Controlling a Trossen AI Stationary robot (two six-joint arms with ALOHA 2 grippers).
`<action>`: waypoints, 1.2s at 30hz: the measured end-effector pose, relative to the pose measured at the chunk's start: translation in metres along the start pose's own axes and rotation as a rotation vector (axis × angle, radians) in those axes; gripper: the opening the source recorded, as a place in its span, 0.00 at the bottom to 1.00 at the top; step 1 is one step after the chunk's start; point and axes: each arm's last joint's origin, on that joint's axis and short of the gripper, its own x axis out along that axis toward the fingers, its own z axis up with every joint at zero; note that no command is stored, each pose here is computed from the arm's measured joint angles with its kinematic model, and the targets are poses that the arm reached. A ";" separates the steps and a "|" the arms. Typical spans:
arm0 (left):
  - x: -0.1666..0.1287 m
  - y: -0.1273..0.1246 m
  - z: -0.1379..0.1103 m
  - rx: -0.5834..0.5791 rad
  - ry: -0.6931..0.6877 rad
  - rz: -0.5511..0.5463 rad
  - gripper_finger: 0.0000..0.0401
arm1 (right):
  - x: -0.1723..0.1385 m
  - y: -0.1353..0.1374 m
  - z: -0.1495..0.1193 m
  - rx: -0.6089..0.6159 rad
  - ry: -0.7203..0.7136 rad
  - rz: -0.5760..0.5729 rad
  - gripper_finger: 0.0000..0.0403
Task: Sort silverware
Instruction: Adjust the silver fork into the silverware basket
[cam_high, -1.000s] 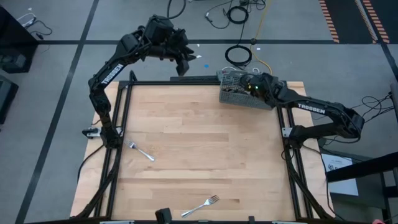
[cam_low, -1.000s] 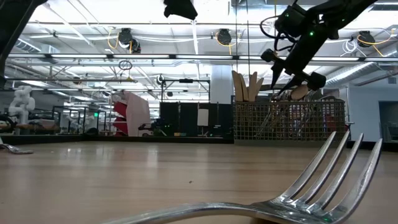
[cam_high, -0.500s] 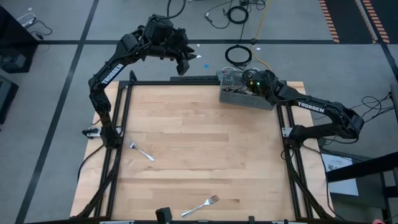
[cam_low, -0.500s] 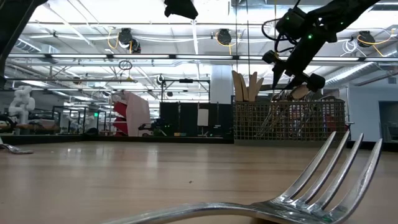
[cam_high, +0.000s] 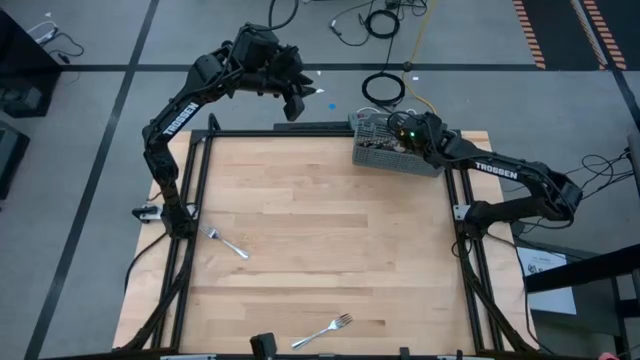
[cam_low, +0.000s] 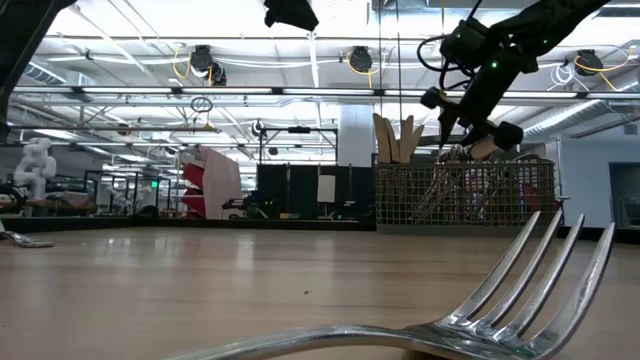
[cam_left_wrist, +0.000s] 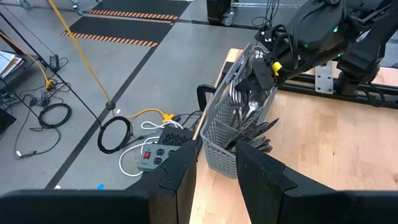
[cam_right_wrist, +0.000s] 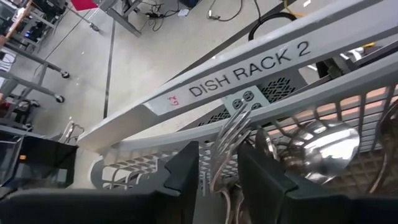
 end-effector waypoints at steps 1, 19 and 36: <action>0.000 0.000 0.000 0.000 0.000 0.000 0.30 | 0.000 0.000 0.000 -0.007 -0.003 -0.002 0.23; 0.000 0.000 0.002 0.003 -0.017 0.004 0.30 | 0.000 0.005 0.002 -0.065 -0.028 0.051 0.01; 0.000 0.001 0.003 0.012 -0.033 0.009 0.30 | -0.024 0.009 0.008 -0.141 0.017 0.157 0.00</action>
